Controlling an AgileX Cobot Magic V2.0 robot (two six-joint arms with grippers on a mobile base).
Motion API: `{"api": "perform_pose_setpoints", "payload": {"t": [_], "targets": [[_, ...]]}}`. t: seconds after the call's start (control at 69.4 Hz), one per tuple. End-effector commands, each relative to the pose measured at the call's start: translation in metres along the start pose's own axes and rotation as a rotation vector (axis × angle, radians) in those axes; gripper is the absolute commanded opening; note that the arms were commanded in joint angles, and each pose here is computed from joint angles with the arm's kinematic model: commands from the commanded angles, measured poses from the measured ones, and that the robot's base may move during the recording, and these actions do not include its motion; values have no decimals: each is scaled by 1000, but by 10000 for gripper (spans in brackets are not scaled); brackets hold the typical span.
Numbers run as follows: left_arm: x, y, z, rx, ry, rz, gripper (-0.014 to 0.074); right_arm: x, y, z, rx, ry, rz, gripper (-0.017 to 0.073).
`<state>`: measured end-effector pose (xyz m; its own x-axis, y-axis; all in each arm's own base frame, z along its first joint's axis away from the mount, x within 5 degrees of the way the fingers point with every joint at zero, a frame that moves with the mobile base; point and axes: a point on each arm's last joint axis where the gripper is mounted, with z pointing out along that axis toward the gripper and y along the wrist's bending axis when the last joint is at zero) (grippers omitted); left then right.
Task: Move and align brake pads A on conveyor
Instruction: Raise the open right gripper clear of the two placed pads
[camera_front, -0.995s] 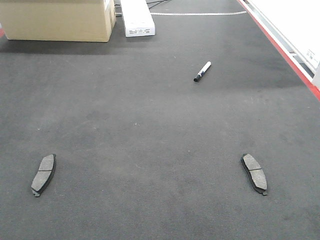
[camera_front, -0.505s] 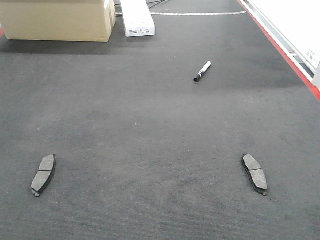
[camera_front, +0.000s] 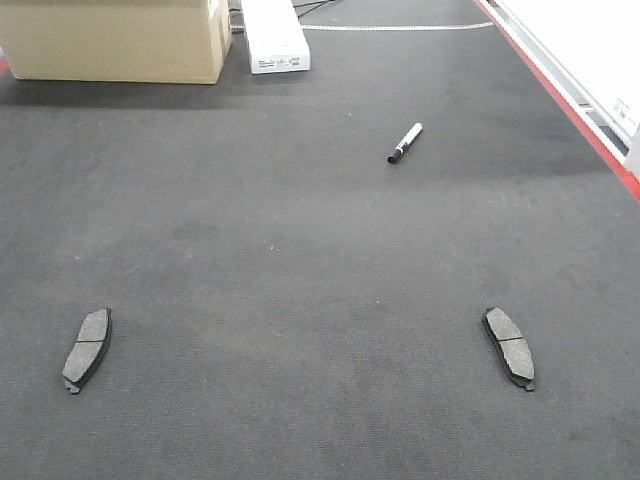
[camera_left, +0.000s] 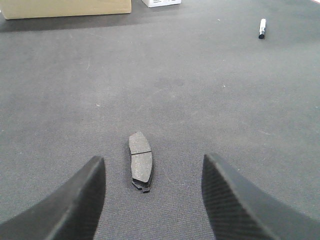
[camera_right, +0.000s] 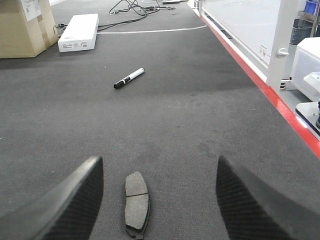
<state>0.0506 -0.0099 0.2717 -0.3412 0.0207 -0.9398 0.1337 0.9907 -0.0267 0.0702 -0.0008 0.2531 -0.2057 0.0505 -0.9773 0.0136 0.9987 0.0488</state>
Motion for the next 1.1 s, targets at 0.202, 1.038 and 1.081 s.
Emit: {"api": "perform_pose_setpoints", "payload": {"t": [0.202,1.038,1.081], "targets": [[-14,0,-2,6,-89,-15,396,-15,1,-2,-8,-95,-12,473],[-14,0,-2,3,-89,-15,396,-15,1,-2,-8,-94,-12,473],[-14,0,-2,3,-89,-15,396,-15,1,-2,-8,-94,-12,473]]}}
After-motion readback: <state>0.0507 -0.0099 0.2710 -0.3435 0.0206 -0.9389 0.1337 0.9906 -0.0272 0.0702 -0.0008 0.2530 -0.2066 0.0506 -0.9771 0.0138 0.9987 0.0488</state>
